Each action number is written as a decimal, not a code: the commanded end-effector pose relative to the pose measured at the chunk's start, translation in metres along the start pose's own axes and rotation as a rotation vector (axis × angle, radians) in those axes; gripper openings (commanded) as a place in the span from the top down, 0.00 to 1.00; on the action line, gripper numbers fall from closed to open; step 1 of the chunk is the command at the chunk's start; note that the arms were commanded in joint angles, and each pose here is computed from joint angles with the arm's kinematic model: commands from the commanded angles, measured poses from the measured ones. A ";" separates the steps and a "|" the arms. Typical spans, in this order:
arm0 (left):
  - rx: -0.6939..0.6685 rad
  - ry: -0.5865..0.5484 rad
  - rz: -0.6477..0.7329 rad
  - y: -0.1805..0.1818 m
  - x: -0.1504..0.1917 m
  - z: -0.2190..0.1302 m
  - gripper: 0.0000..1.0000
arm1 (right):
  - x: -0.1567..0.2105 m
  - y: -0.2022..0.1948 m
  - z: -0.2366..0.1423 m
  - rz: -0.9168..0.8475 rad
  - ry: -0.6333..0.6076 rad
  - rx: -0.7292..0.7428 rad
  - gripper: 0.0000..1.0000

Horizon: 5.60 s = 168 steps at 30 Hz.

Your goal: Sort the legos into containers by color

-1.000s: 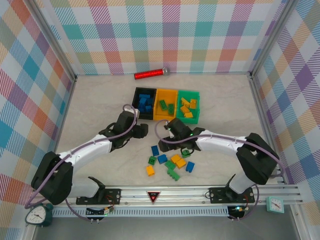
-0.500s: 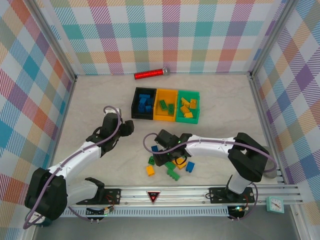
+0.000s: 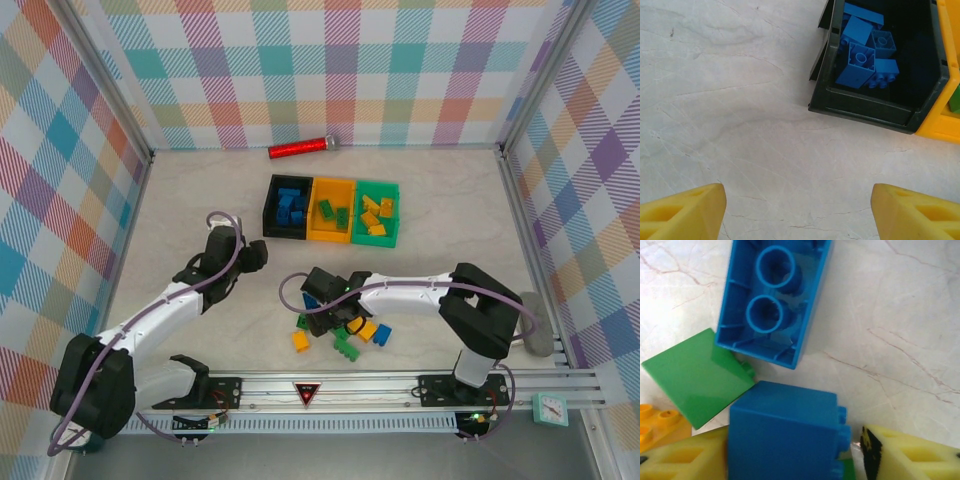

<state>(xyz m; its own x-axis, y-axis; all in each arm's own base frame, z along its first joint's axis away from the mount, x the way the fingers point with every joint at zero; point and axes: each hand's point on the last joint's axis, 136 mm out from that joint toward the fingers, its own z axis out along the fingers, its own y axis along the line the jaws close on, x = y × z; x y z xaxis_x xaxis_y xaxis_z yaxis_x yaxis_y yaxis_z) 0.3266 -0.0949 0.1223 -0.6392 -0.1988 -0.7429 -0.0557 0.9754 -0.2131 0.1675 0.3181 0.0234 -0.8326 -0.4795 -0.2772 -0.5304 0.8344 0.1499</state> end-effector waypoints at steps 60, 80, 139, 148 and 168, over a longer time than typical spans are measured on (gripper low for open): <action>-0.051 -0.029 -0.035 0.015 -0.003 -0.006 0.23 | -0.340 -0.067 -0.055 0.170 -0.436 -0.181 0.29; -0.072 -0.053 -0.035 0.020 -0.007 -0.011 0.23 | -0.194 -0.014 -0.053 -0.019 -0.299 -0.125 0.29; -0.111 -0.017 -0.024 0.024 -0.004 -0.003 0.23 | -0.073 0.003 0.013 0.037 -0.109 0.057 0.63; -0.115 -0.018 -0.024 0.025 -0.004 -0.003 0.23 | -0.098 0.013 -0.001 0.034 -0.152 0.051 0.65; -0.125 0.028 -0.031 0.024 0.003 0.007 0.24 | -0.230 -0.001 -0.068 0.099 -0.430 -0.092 0.65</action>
<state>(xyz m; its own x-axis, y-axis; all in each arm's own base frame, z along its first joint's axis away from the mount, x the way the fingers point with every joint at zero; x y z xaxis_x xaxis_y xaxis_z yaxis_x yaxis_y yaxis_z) 0.3221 -0.0752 0.1000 -0.6776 -0.2012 -0.7073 -0.1508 0.9794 -0.1342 0.3316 0.4019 0.1377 -0.7689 -0.2246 -0.5986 -0.4533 0.8518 0.2627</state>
